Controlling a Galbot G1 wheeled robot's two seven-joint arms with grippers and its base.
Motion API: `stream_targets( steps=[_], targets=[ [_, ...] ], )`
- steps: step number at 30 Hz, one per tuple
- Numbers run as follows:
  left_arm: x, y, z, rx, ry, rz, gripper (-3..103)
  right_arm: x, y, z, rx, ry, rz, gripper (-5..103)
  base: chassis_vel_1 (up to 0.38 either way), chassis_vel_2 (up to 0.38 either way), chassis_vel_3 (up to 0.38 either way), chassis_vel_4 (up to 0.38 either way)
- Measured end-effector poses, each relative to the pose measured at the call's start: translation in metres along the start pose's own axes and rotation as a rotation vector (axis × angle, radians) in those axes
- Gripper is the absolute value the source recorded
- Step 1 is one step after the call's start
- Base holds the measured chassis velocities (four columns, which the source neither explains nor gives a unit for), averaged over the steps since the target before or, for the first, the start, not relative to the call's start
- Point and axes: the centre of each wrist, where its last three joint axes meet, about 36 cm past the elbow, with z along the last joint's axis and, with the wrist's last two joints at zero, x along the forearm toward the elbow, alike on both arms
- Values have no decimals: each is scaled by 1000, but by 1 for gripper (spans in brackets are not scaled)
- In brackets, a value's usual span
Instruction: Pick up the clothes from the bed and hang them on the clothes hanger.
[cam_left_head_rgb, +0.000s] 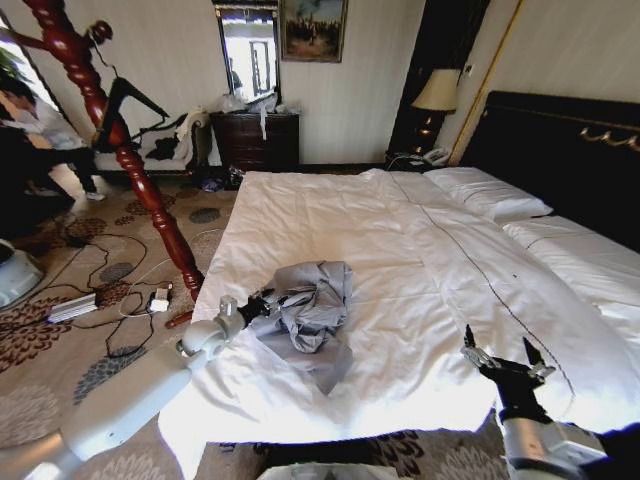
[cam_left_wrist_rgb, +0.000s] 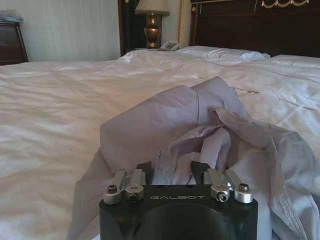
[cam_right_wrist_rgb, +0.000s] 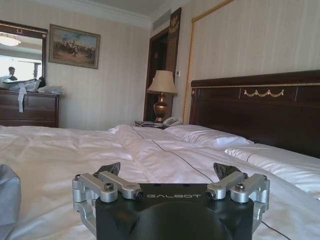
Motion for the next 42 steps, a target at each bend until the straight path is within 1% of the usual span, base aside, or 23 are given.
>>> stream_targets(
  steps=[1,2,3,5,9,10,11,12,13,14,21,24,25,28,29,30,32,33,34,37,38,40,42],
  targets=[
    [1,0,1,-5,4,0,40,0,0,1,-1,2,0,100,0,0,0,0],
    [1,0,1,-5,4,0,40,0,0,1,-1,2,0,100,0,0,0,0],
    [2,0,2,-6,5,0,34,0,0,1,0,2,0,100,0,0,0,0],
    [2,0,2,-7,3,-3,34,-1,0,1,-1,2,0,100,0,0,0,0],
    [2,2,1,-4,-1,-12,12,-1,-1,0,-1,1,0,100,0,0,0,0],
    [2,2,1,-4,-1,-12,12,-1,-1,0,-1,1,0,100,0,0,0,0],
    [2,2,1,-3,0,-13,7,-1,-1,0,-2,1,0,100,0,0,0,0],
    [2,1,2,-3,2,-11,7,-1,-1,0,-2,1,0,100,0,0,0,0],
    [2,0,3,-2,4,-9,3,-1,-1,0,-1,2,0,100,0,0,0,0],
    [1,-1,3,-2,5,-7,1,0,-1,0,-1,2,0,100,0,0,0,0],
    [0,-5,1,2,-5,-10,0,-1,-2,-1,-2,0,-1,100,0,0,0,0],
    [7,-3,-14,10,-50,-35,0,-2,-2,-2,-6,-2,-4,100,0,0,0,0],
    [7,-3,-14,10,-50,-35,0,-2,-2,-2,-6,-2,-4,100,0,0,0,0],
    [18,0,-36,30,-115,-70,0,-4,-2,-1,-9,1,-9,100,0,0,0,0],
    [27,4,-49,42,-150,-95,0,-5,-2,-1,-12,3,-12,100,0,0,0,0],
    [27,4,-49,42,-150,-95,0,-5,-2,-1,-12,3,-12,100,0,0,0,0],
    [48,9,-69,63,-205,-134,0,-8,-3,-3,-25,5,-23,100,0,0,0,0],
    [55,11,-74,66,-217,-141,0,-10,-4,-4,-32,6,-27,100,0,0,0,0],
    [55,11,-74,66,-217,-141,0,-10,-4,-4,-32,6,-27,100,0,0,0,0],
    [83,11,-84,58,-229,-164,0,-15,-7,-7,-68,17,-39,100,0,0,0,0],
    [83,11,-84,58,-229,-164,0,-15,-7,-7,-68,17,-39,100,0,0,0,0],
    [93,12,-83,50,-229,-178,0,-16,-9,-8,-82,24,-40,100,0,0,0,0],
    [101,12,-78,61,-230,-208,0,-16,-10,-10,-97,29,-40,100,0,0,0,0]
  ],
)
